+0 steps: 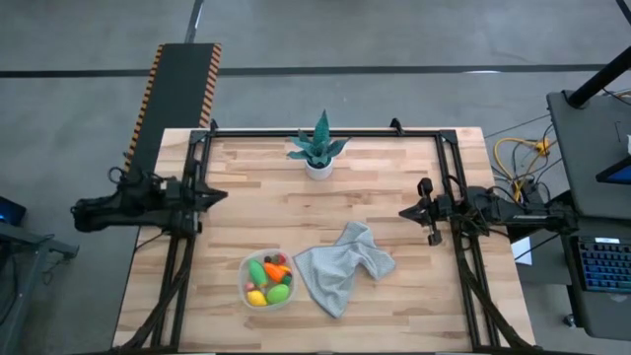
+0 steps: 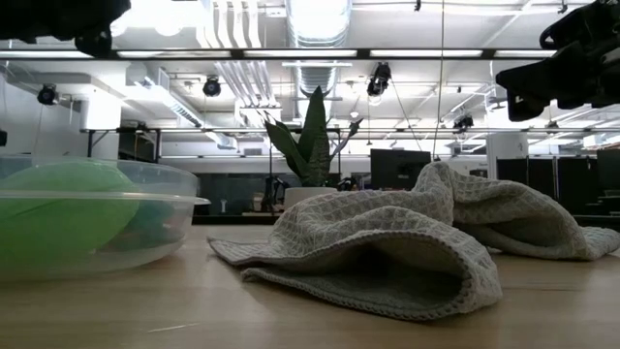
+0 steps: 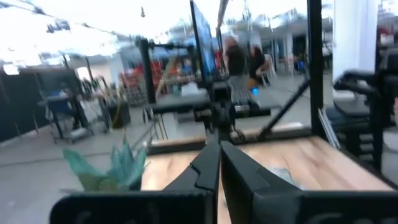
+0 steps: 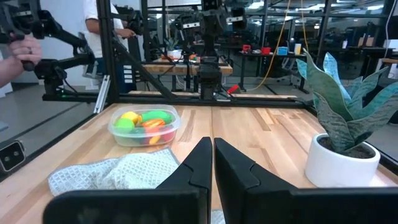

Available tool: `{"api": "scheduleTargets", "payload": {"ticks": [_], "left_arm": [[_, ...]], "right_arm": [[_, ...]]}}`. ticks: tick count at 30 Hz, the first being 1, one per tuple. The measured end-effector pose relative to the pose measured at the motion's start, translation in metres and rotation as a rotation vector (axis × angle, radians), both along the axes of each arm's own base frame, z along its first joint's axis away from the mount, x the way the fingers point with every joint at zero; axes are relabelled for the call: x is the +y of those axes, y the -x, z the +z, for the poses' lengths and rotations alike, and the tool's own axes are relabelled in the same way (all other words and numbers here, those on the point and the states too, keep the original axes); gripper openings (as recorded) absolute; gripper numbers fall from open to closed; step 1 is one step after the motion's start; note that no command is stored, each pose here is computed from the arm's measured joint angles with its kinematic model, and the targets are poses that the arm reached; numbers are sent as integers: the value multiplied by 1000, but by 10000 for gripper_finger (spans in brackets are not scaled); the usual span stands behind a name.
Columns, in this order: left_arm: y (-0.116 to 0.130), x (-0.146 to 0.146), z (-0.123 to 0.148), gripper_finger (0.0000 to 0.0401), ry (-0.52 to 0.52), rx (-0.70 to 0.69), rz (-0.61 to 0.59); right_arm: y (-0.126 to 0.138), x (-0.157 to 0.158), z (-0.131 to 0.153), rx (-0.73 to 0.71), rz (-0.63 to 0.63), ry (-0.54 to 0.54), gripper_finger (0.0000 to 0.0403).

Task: Pick and placing Produce into tupperware
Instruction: Return to Home Position

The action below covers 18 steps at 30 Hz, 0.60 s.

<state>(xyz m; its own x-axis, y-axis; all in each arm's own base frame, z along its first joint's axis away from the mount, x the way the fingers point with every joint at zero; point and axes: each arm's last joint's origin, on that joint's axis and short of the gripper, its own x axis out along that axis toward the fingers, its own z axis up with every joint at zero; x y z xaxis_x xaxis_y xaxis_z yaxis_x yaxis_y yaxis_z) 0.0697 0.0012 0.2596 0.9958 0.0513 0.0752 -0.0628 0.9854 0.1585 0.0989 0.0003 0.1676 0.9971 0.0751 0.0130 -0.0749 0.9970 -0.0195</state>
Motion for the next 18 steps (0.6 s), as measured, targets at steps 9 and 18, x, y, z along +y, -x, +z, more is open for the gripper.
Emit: {"api": "scheduleTargets", "payload": {"ticks": [9, 18], "left_arm": [[-13, 0, -28, 0, 1, -10, 3], [-21, 0, -59, 0, 39, 0, 1]], "right_arm": [[-1, 0, -1, 19, -1, -1, 9], [-1, 0, -1, 19, -1, -1, 9]]}}
